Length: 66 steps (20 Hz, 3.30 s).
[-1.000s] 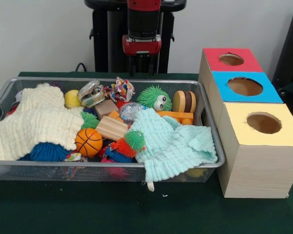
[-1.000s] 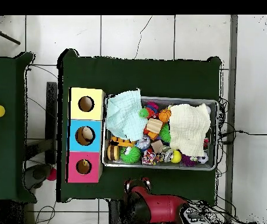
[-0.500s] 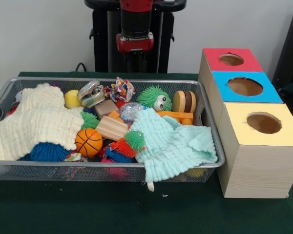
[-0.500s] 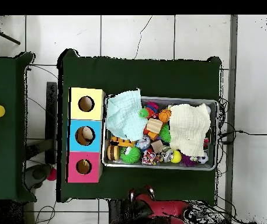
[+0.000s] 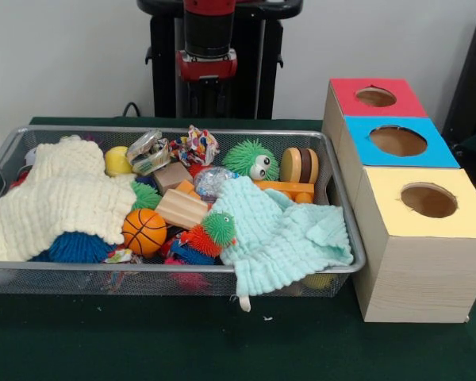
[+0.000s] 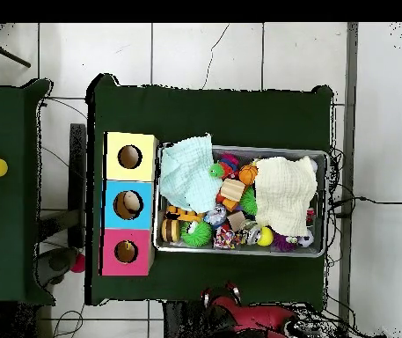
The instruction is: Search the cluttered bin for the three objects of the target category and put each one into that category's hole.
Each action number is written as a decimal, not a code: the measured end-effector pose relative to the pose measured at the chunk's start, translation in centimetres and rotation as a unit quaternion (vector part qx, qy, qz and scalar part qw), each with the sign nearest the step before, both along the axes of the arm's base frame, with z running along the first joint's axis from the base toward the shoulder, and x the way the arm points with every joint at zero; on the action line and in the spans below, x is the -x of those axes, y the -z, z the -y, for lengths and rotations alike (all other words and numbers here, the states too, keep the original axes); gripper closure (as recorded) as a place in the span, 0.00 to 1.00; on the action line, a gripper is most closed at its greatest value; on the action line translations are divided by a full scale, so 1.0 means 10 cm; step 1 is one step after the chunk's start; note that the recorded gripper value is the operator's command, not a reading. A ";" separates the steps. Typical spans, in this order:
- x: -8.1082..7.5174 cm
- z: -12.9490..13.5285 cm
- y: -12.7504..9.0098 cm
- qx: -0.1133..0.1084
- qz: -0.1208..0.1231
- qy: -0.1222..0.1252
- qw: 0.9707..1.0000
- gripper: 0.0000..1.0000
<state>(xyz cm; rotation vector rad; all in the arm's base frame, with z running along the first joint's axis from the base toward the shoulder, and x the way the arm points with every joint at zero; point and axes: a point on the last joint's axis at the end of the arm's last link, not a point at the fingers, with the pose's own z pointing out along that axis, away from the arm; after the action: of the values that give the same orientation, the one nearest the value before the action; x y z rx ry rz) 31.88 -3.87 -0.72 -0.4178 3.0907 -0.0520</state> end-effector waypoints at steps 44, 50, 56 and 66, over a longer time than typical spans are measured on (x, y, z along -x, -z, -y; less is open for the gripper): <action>-0.24 0.05 -0.04 0.021 0.049 0.007 0.999 0.00; -0.37 0.05 0.07 0.020 0.076 0.010 0.997 0.00; -0.46 0.07 0.21 0.017 0.093 0.006 0.996 0.00; -0.49 0.11 0.39 0.017 0.089 0.002 0.996 0.00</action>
<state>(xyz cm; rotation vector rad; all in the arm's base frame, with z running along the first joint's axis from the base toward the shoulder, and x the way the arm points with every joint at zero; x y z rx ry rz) 36.79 -5.00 -4.60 -0.3847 2.9189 -0.1355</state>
